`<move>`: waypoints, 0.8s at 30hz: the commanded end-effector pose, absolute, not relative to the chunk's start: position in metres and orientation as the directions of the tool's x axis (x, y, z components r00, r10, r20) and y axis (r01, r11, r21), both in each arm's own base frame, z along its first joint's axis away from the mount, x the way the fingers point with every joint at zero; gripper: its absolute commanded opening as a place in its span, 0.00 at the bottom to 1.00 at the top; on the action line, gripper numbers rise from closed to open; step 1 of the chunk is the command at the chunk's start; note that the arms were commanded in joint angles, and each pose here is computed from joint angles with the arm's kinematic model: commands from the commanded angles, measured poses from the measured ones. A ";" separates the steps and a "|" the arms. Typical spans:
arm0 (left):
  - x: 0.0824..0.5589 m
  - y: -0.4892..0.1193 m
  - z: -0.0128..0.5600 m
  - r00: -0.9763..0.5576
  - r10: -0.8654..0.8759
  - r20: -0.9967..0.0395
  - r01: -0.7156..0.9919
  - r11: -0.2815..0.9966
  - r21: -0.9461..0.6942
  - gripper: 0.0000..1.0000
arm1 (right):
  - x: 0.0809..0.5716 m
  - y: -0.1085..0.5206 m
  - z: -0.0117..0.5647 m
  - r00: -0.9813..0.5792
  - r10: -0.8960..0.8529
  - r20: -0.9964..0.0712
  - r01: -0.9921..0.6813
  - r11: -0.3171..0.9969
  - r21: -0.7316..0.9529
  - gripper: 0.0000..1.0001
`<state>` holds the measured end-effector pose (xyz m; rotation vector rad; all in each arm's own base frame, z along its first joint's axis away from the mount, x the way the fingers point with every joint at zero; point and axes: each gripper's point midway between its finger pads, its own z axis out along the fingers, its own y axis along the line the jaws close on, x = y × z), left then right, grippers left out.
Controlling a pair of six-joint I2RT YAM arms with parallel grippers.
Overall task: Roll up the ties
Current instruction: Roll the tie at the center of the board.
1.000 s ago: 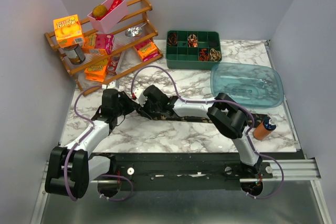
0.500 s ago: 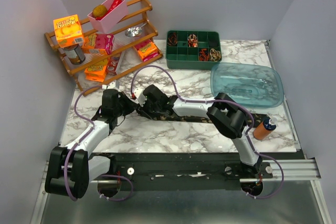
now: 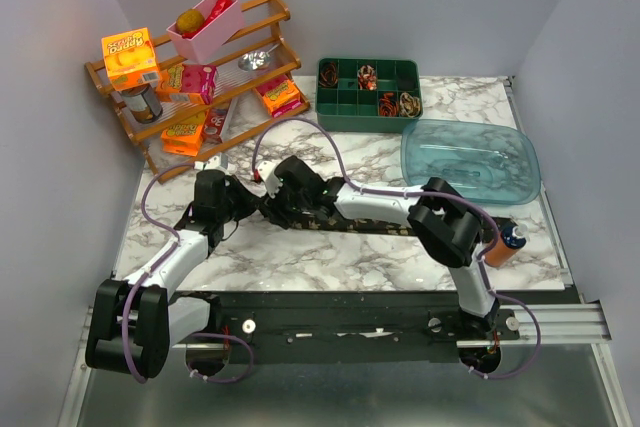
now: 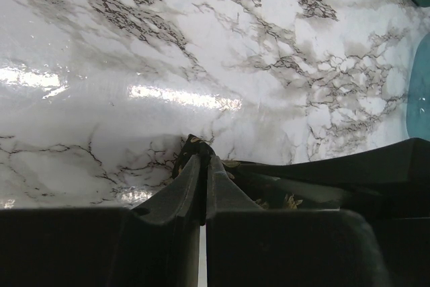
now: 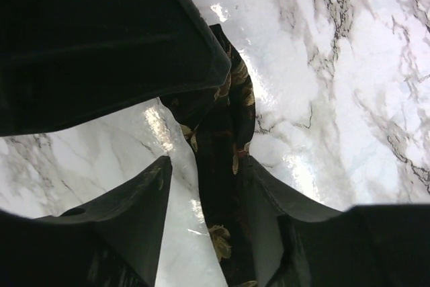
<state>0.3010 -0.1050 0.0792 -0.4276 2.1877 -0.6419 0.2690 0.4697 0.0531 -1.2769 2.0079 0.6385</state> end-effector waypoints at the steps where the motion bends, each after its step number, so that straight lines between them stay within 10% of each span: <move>1: 0.302 -0.105 0.085 -0.613 -0.484 -0.625 -0.074 0.822 -0.565 0.03 | 0.266 0.476 0.076 -0.324 -0.536 -0.779 -0.901 0.425 0.082 0.49; 9: 0.303 -0.105 0.087 -0.608 -0.486 -0.628 -0.072 0.821 -0.566 0.03 | 0.264 0.486 0.052 -0.374 -0.532 -0.760 -0.893 0.429 0.138 0.06; 24: 0.298 -0.117 0.099 -0.597 -0.497 -0.629 0.005 0.782 -0.623 0.03 | 0.271 0.491 0.013 -0.436 -0.544 -0.717 -0.862 0.483 0.157 0.01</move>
